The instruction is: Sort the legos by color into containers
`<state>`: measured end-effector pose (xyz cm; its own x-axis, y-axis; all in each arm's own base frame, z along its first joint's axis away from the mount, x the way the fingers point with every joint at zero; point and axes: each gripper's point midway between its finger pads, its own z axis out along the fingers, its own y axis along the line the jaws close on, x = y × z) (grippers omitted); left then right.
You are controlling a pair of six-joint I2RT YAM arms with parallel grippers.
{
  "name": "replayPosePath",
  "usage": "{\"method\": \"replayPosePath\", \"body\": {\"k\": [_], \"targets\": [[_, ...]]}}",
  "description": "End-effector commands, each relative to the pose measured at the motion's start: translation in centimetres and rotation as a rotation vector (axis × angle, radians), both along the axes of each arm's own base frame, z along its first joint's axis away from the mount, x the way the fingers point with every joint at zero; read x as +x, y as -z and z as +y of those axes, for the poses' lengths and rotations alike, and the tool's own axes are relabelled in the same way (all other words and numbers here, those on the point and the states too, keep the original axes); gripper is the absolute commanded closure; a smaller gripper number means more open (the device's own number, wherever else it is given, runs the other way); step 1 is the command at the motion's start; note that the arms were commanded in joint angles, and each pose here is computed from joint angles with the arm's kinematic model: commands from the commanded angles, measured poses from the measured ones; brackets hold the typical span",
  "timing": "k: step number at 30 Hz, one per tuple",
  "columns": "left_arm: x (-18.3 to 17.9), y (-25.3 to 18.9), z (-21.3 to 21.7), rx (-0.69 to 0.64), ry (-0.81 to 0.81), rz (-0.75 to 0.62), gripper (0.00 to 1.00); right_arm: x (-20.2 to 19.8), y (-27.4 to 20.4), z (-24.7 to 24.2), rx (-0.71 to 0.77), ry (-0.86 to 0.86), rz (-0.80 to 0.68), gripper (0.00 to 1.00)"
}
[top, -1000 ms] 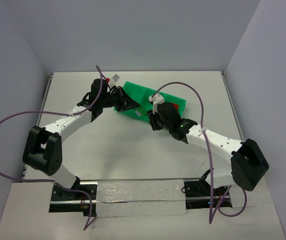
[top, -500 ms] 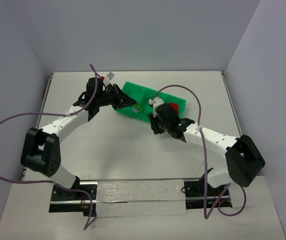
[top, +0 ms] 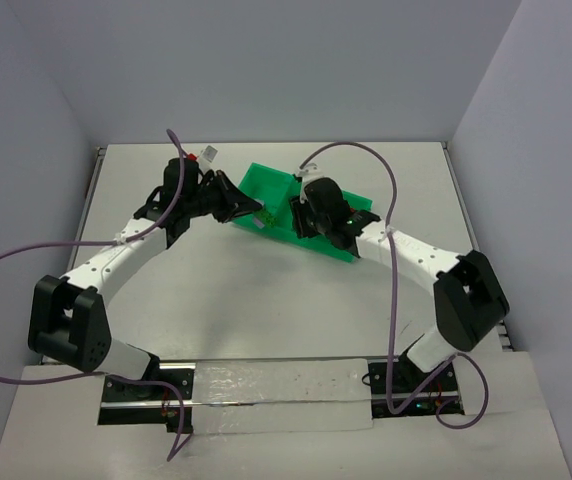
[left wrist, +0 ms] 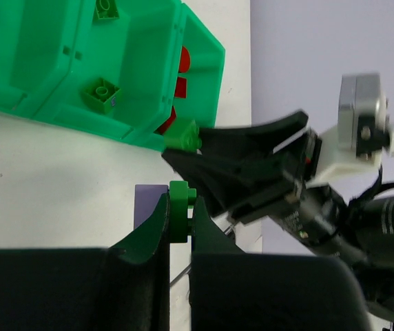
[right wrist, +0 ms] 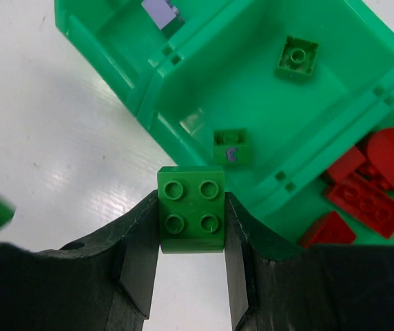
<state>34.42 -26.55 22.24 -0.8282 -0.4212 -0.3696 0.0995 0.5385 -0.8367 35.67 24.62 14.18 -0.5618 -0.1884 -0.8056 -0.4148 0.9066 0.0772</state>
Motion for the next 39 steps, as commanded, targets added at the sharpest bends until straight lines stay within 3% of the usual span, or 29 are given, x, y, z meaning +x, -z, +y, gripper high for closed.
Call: {"method": "replayPosePath", "body": {"k": [1,5,8,11,21,30,39], "targets": [[-0.5,-1.4,0.9,0.020,-0.011,-0.044,1.00,3.8,-0.7,0.7,0.018,0.031,-0.019,0.91],[-1.0,-1.4,1.1,0.015,-0.009,-0.042,1.00,5.9,-1.0,1.1,0.002,0.057,-0.042,0.80],[-1.2,-1.5,1.2,0.011,-0.012,-0.044,1.00,7.2,-0.3,1.0,-0.045,0.078,-0.041,0.56],[-1.3,-1.6,1.3,0.013,-0.014,-0.047,1.00,7.9,0.2,0.6,-0.092,0.088,-0.037,0.40],[-0.9,-1.4,1.1,0.006,-0.015,-0.042,1.00,4.3,-4.1,-1.4,0.008,0.066,-0.128,0.39],[-0.8,-1.7,0.4,-0.041,0.002,-0.042,1.00,-4.2,-7.9,1.4,0.284,-0.280,-0.212,0.42],[-1.2,-1.6,0.1,-0.050,0.019,-0.041,1.00,-6.6,-10.3,4.0,0.356,-0.441,-0.229,0.35]]}}
